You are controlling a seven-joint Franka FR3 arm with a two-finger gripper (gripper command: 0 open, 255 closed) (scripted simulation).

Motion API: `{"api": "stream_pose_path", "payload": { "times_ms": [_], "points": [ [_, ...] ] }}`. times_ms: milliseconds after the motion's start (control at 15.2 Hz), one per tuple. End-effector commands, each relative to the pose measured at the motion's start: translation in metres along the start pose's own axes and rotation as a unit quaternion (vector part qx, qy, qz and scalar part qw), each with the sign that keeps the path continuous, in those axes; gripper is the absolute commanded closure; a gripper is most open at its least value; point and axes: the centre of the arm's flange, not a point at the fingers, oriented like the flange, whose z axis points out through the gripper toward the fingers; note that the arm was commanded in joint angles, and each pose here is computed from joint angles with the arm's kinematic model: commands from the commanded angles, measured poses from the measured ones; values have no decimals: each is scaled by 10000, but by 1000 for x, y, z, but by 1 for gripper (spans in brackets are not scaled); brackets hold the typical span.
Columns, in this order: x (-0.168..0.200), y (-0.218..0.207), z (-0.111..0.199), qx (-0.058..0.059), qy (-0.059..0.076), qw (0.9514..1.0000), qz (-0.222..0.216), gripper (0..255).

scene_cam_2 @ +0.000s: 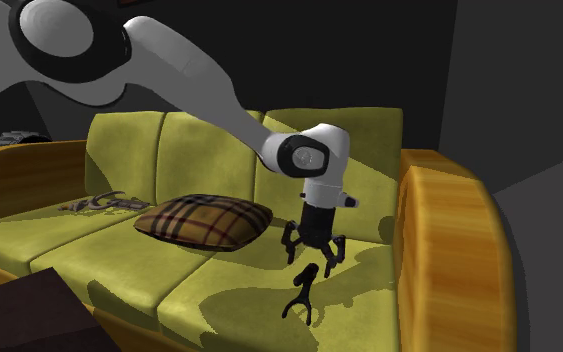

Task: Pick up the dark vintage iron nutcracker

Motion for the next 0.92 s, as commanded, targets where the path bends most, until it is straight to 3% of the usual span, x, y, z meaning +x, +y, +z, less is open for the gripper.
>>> {"api": "stream_pose_path", "payload": {
  "times_ms": [0, 132, 198, 858],
  "points": [
    [1, 2, 13, -1, 1, 10000, 0, 0],
    [1, 2, 13, -1, 1, 10000, 0, 0],
    [2, 2, 13, -1, 1, 10000, 0, 255],
    [1, 1, 8, -1, 2, 10000, 0, 255]
  ]
}}
